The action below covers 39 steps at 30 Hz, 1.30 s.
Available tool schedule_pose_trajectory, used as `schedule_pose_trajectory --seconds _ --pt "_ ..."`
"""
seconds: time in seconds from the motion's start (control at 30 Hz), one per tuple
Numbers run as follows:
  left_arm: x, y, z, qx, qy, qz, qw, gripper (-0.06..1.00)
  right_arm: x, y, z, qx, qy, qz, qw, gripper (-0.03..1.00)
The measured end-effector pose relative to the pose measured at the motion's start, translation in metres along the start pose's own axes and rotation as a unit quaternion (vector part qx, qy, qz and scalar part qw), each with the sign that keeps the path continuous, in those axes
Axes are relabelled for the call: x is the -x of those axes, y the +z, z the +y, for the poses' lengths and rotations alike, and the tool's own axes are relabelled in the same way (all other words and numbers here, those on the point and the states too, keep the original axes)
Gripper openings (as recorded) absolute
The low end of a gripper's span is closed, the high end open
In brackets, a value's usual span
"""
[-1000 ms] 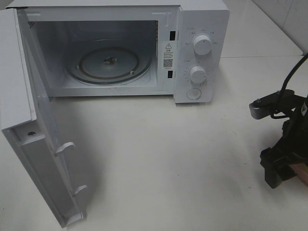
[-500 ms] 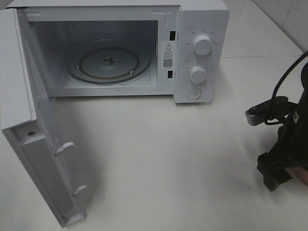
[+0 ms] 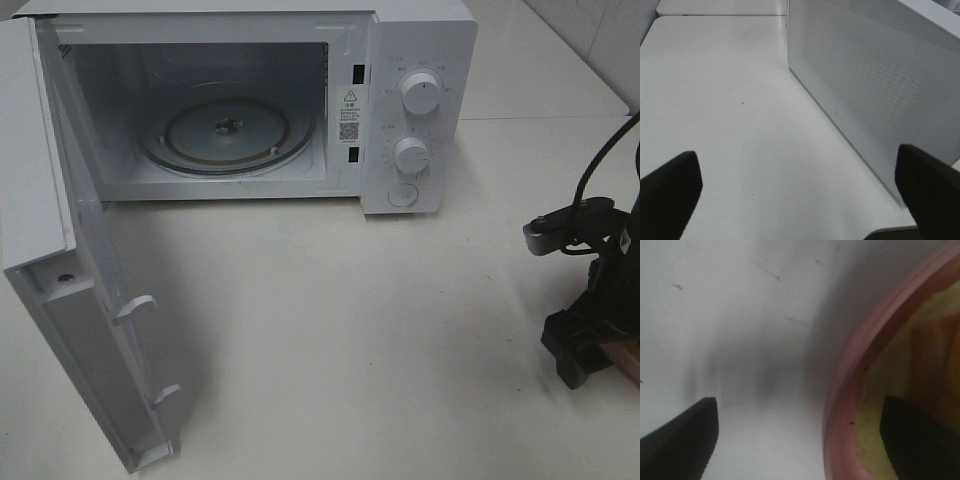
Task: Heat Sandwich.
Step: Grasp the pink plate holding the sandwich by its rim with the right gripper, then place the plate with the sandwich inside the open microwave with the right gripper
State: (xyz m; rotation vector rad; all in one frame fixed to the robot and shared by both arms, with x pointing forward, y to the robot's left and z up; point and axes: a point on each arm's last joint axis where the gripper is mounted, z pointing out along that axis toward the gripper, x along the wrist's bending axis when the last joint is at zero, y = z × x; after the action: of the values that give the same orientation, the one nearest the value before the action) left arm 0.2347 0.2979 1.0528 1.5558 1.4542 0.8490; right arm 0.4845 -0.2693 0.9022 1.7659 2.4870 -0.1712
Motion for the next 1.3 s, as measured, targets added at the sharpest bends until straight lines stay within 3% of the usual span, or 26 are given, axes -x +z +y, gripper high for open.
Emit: schedule_pose_trajectory --seconds 0.3,0.47,0.77,0.8,0.83,0.9,0.93,0.97,1.3 --pt "0.0 0.0 0.0 0.0 0.0 0.0 1.0 0.97 -0.0017 0.0054 -0.0043 0.006 -0.003 0.002 1.0 0.82" --pt "0.0 0.0 0.0 0.0 0.0 0.0 1.0 0.97 -0.0002 0.0054 -0.0036 0.01 -0.008 -0.007 1.0 0.74" --pt "0.0 0.0 0.0 0.0 0.0 0.0 1.0 0.97 0.0038 0.0053 -0.0034 0.012 0.0 -0.029 1.0 0.45" --pt "0.0 0.0 0.0 0.0 0.0 0.0 1.0 0.97 0.0042 0.0053 -0.0034 0.012 -0.001 -0.031 0.999 0.36" --pt "0.0 0.0 0.0 0.0 0.0 0.0 1.0 0.97 0.0042 0.0053 -0.0034 0.012 -0.001 -0.031 0.999 0.36" --pt "0.0 0.0 0.0 0.0 0.0 0.0 1.0 0.97 0.0048 0.0053 -0.0034 0.012 -0.004 -0.034 0.999 0.25" --pt "0.0 0.0 0.0 0.0 0.0 0.0 1.0 0.97 0.0052 0.0053 -0.0033 0.012 -0.006 -0.036 0.999 0.11" --pt "0.0 0.0 0.0 0.0 0.0 0.0 1.0 0.97 0.0052 0.0053 -0.0033 0.012 -0.006 -0.036 0.999 0.07" --pt "0.0 0.0 0.0 0.0 0.0 0.0 1.0 0.97 0.0049 0.0058 -0.0038 0.012 -0.002 -0.036 0.999 0.03"
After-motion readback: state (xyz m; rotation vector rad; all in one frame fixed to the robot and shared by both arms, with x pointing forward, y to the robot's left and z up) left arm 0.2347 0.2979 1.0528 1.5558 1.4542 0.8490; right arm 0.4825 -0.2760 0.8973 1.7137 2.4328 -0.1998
